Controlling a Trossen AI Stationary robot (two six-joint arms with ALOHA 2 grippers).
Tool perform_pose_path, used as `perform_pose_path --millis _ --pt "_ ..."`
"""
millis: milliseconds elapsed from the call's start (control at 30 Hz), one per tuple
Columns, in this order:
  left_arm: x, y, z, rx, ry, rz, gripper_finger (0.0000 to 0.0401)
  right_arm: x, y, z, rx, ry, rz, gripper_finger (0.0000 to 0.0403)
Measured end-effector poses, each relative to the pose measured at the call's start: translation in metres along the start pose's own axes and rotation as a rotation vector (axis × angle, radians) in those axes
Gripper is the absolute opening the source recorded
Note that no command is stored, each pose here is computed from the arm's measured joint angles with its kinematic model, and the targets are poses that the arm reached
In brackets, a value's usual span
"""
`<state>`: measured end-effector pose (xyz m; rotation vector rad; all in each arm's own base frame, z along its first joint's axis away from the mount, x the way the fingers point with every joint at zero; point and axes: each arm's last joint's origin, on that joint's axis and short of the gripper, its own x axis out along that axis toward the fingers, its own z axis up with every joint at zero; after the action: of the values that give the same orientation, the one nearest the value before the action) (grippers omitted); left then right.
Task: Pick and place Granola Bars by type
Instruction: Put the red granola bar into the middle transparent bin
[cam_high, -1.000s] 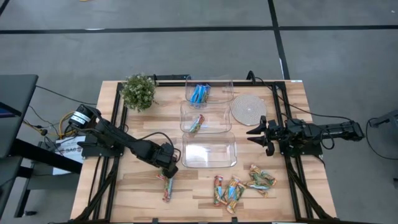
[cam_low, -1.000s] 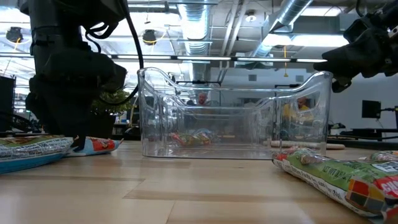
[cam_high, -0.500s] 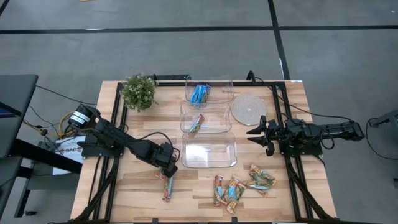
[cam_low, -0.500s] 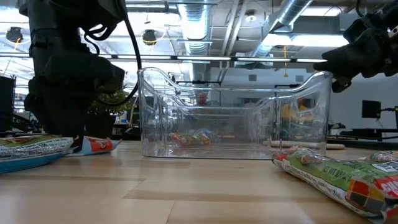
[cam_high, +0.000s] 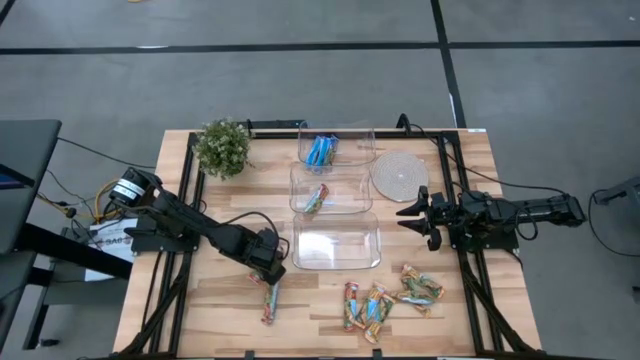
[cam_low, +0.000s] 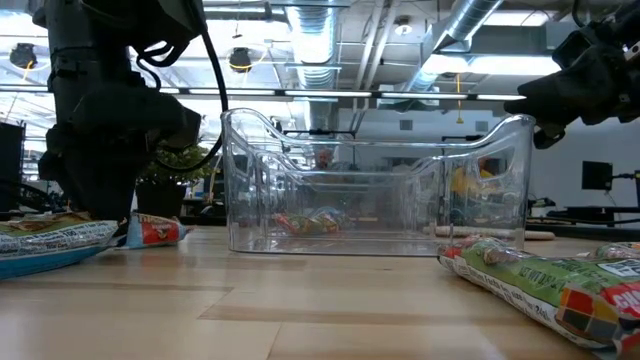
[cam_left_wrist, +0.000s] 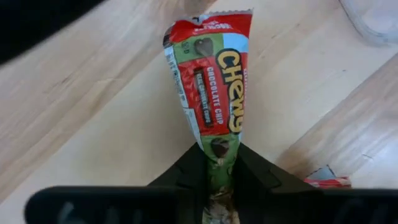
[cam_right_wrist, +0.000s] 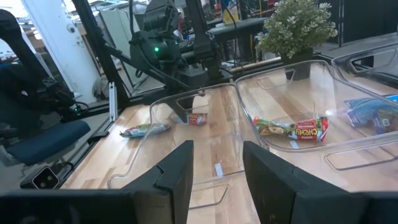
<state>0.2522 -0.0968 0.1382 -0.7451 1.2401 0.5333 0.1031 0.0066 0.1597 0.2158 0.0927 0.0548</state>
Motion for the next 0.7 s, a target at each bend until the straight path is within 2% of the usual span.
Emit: perform_pose_path --millis 367,700 --pt "-0.010 -0.001 0.003 0.011 -0.043 -0.034 0.0025 0.000 0.000 0.000 0.000 0.000 0.000 0.0133" --pt "-0.057 0.017 0.012 -0.038 -0.194 -0.042 0.0025 0.000 0.000 0.000 0.000 0.000 0.000 0.0134"
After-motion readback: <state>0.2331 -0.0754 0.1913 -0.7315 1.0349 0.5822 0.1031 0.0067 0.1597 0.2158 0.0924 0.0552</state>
